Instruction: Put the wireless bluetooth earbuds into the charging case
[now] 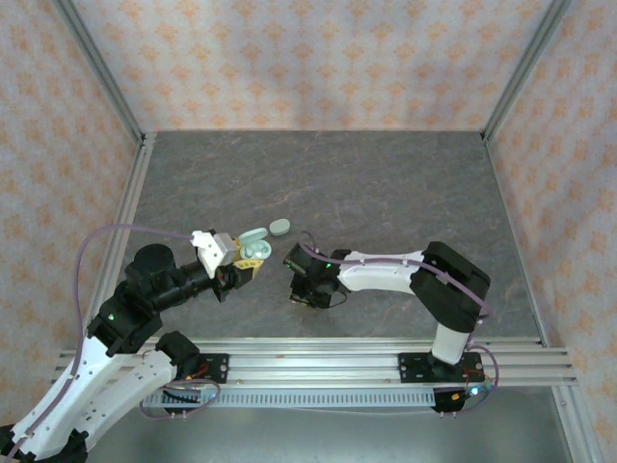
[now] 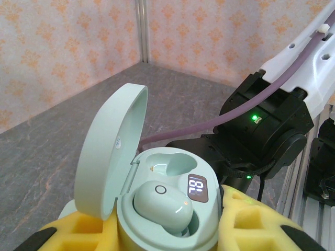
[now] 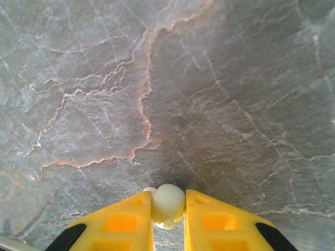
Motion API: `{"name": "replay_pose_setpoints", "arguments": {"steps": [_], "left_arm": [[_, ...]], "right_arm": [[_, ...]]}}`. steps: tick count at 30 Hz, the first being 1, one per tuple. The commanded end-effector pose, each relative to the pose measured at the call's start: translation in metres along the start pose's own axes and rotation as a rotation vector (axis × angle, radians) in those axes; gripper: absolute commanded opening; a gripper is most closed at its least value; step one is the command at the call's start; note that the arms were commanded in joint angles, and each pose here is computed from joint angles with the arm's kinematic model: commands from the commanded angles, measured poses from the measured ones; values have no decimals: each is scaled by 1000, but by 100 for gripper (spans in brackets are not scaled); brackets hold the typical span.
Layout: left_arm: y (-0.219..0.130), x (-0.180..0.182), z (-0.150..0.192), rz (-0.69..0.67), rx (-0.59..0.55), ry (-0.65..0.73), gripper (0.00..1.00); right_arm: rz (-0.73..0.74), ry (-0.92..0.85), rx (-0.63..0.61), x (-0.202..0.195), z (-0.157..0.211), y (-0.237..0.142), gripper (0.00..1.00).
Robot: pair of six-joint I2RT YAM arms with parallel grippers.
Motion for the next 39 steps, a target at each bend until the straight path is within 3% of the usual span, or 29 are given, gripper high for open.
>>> {"name": "replay_pose_setpoints", "arguments": {"steps": [1, 6, 14, 23, 29, 39], "left_arm": [[-7, 0, -12, -16, -30, 23, 15], [-7, 0, -12, -15, -32, 21, 15], [-4, -1, -14, 2, -41, 12, 15], [4, -1, -18, 19, -41, 3, 15], [8, 0, -23, 25, -44, 10, 15], [14, 0, -25, 39, -32, -3, 15]], "right_arm": [[38, -54, -33, 1, -4, -7, 18], [50, -144, -134, 8, -15, -48, 15], [-58, -420, -353, 38, -29, -158, 11], [-172, -657, -487, 61, -16, -255, 7], [-235, -793, -507, 83, 2, -283, 6], [-270, -910, -501, 105, 14, -293, 6]]}}
Point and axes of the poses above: each hand's point on the last joint's axis, 136 mm out from that joint toward the fingers, its own y axis out along the fingers, its own x axis along the line the jaws close on, z = x × y, the point moved 2 cm from there along -y, back along the fingers, and after that the axes turned 3 degrees about -y, right-handed, at the moved point
